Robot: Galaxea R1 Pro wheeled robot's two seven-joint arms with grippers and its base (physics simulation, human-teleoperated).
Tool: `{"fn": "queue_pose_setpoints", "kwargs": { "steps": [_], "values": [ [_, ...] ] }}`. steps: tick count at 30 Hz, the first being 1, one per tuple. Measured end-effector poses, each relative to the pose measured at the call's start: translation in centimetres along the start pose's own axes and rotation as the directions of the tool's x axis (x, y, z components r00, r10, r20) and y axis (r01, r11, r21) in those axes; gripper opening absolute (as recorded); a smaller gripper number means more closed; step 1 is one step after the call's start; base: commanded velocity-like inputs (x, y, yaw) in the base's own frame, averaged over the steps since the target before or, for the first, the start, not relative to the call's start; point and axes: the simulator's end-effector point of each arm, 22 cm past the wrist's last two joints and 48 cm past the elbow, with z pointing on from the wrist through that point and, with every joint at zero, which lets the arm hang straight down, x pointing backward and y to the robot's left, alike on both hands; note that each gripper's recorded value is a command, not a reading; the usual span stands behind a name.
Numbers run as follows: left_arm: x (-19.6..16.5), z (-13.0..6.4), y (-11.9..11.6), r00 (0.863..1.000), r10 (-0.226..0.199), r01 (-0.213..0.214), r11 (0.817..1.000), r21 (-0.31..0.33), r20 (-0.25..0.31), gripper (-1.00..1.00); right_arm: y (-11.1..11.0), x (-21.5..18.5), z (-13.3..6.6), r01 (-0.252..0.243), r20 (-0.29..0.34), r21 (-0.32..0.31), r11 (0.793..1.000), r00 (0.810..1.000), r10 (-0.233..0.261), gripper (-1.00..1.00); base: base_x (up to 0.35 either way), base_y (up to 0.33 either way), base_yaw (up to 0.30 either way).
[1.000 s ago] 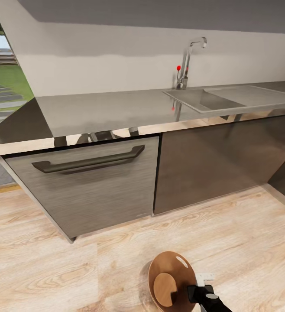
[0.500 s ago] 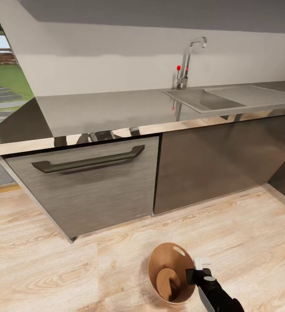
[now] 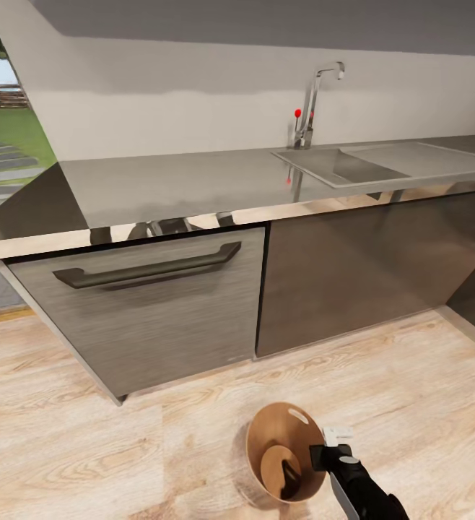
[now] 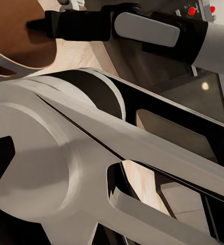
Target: Put the three can of soda from the living room inside the tash can in the kitchen.
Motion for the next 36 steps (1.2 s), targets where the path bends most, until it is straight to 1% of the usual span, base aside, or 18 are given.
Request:
{"fn": "queue_pose_setpoints", "kwargs": {
  "steps": [3,9,10,16,17,19,20,21,22,23,24,26,28,29,31,32,34,36],
  "values": [
    [0.0,0.0,0.0,1.0,0.0,0.0,1.0,0.0,0.0,1.0,0.0,-0.6,-0.1,0.0,0.005,0.0,1.0,1.0,0.0,-1.0,0.0,0.0,0.0],
    [0.0,0.0,0.0,1.0,0.0,0.0,1.0,0.0,0.0,1.0,-0.1,-1.9,-0.8,0.001,-0.015,0.001,1.0,1.0,-0.001,-1.0,0.0,0.0,0.0],
    [0.0,0.0,0.0,1.0,0.001,-0.001,1.0,0.0,0.0,1.0,-0.2,-2.3,-1.4,0.002,-0.025,0.002,1.0,1.0,-0.002,-1.0,0.0,0.0,0.0],
    [-0.5,-0.5,0.3,1.0,0.007,-0.007,1.0,-0.016,0.013,1.0,-0.5,-4.7,-4.1,-0.001,-0.013,0.005,1.0,1.0,0.001,-1.0,0.0,0.0,0.0],
    [-0.6,-0.6,0.3,1.0,0.009,-0.008,1.0,-0.019,0.016,1.0,-0.6,-5.0,-4.6,-0.001,-0.017,0.006,1.0,1.0,0.001,-1.0,0.0,0.0,0.0],
    [-1.2,-1.0,0.5,0.999,0.018,-0.017,0.999,-0.031,0.027,1.0,-0.8,-5.6,-6.3,0.002,-0.05,0.009,1.0,0.999,-0.002,-1.0,0.0,0.0,0.0],
    [-1.6,-1.3,0.6,0.999,0.027,-0.026,0.999,-0.041,0.035,1.0,-0.9,-5.9,-7.1,0.001,-0.065,0.008,1.0,0.998,-0.001,-1.0,0.0,0.0,0.0],
    [-2.6,-2.2,0.8,0.997,0.047,-0.044,0.997,-0.066,0.056,1.0,-1.1,-6.5,-8.2,0.002,-0.077,0.01,1.0,0.997,-0.002,-1.0,0.0,0.0,0.0],
    [-3.0,-2.6,0.9,0.996,0.056,-0.051,0.996,-0.076,0.067,1.0,-1.1,-7.1,-8.6,0.0,-0.069,0.008,1.0,0.998,0.001,-1.0,0.0,0.0,0.0],
    [-4.0,-3.3,1.0,0.994,0.071,-0.062,0.993,-0.097,0.089,1.0,-1.2,-7.5,-9.2,0.002,-0.074,0.011,1.0,0.997,-0.001,-1.0,0.0,0.0,0.0],
    [-6.5,-5.1,0.7,0.988,0.065,-0.048,0.991,-0.124,0.137,1.0,-1.6,-8.1,-10.6,0.008,-0.097,0.02,1.0,0.995,-0.006,-1.0,0.0,0.0,0.0],
    [-7.7,-5.9,0.4,0.987,0.058,-0.038,0.99,-0.132,0.15,1.0,-1.6,-9.7,-11.5,0.0,-0.055,0.016,1.0,0.998,0.001,-1.0,0.0,0.0,0.0],
    [-8.4,-6.4,0.1,0.986,0.054,-0.032,0.99,-0.135,0.159,1.0,-1.6,-10.7,-12.2,-0.004,-0.036,0.015,1.0,0.999,0.004,-1.0,0.0,0.0,0.0],
    [-9.0,-6.7,-0.1,0.983,0.049,-0.026,0.991,-0.131,0.176,1.0,-1.7,-11.2,-12.7,-0.006,-0.023,0.016,1.0,1.0,0.006,-1.0,0.0,0.0,0.0],
    [-9.3,-7.5,0.2,0.98,0.049,-0.021,0.989,-0.148,0.193,1.0,-1.8,-11.5,-12.8,-0.005,-0.017,0.019,1.0,1.0,0.005,-1.0,0.0,0.0,0.0],
    [-9.6,-8.6,0.5,0.977,0.055,-0.019,0.985,-0.171,0.208,1.0,-1.9,-11.5,-12.9,-0.004,-0.017,0.02,1.0,1.0,0.005,-1.0,0.0,0.0,0.0],
    [-9.9,-9.6,0.9,0.973,0.062,-0.018,0.981,-0.194,0.222,1.0,-1.8,-11.5,-12.9,-0.005,-0.017,0.019,1.0,1.0,0.005,-1.0,0.0,0.0,0.0],
    [-10.1,-10.1,1.0,0.971,0.066,-0.018,0.978,-0.206,0.23,1.0,-1.8,-11.5,-12.9,-0.007,-0.016,0.017,1.0,1.0,0.007,-1.0,0.0,0.0,0.0]
  ]
}}
